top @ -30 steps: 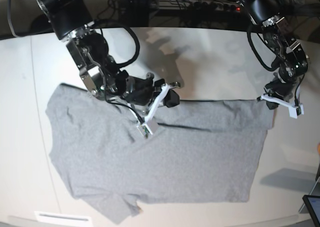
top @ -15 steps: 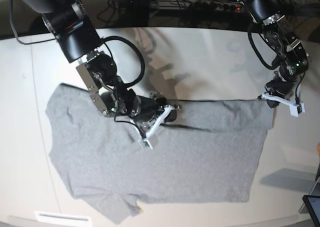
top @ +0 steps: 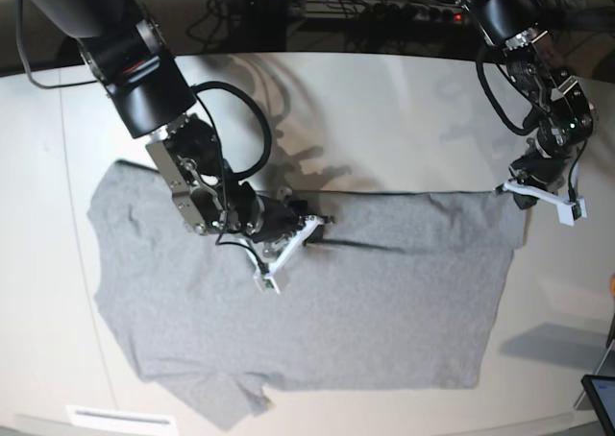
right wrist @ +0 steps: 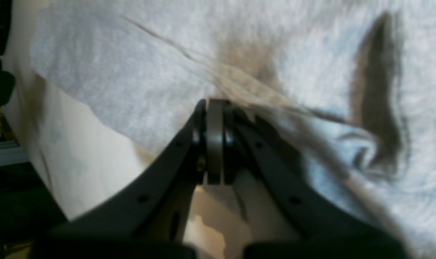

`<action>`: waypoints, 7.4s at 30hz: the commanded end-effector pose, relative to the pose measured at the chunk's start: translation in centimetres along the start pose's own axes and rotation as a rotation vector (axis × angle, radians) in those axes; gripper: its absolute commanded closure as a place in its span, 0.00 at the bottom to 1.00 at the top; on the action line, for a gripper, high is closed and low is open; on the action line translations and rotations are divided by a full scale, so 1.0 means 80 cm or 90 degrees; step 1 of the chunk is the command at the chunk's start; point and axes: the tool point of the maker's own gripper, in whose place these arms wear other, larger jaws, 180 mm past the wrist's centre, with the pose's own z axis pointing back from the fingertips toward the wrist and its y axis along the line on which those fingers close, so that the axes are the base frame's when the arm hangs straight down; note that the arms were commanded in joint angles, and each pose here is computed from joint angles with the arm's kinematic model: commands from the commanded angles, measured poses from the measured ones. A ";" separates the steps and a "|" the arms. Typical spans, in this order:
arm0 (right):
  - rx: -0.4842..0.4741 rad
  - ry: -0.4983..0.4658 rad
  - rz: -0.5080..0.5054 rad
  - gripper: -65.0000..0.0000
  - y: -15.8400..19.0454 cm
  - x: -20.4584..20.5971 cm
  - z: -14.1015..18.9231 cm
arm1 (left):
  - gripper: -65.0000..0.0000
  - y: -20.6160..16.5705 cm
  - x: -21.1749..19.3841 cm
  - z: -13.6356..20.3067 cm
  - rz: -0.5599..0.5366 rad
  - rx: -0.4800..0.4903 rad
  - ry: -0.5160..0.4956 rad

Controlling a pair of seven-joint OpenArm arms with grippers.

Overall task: Fold the T-shirt properly
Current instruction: 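Lower both grippers onto the shirt's shoulder edge and grasp it, then pull the grasped shoulder edge toward the robot to straighten the shirt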

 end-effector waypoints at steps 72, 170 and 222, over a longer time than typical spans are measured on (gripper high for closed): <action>-0.194 -0.192 0.030 0.35 -0.098 0.009 0.190 | 0.52 -0.068 0.064 -0.010 -0.251 -0.020 -0.101; -0.482 -0.143 0.078 1.00 -0.227 -0.135 0.267 | 1.00 -0.087 -0.115 0.036 -0.451 -0.059 0.008; -0.510 -0.081 0.035 1.00 -0.218 -0.215 0.293 | 1.00 -0.044 -0.183 0.079 -0.500 -0.059 0.104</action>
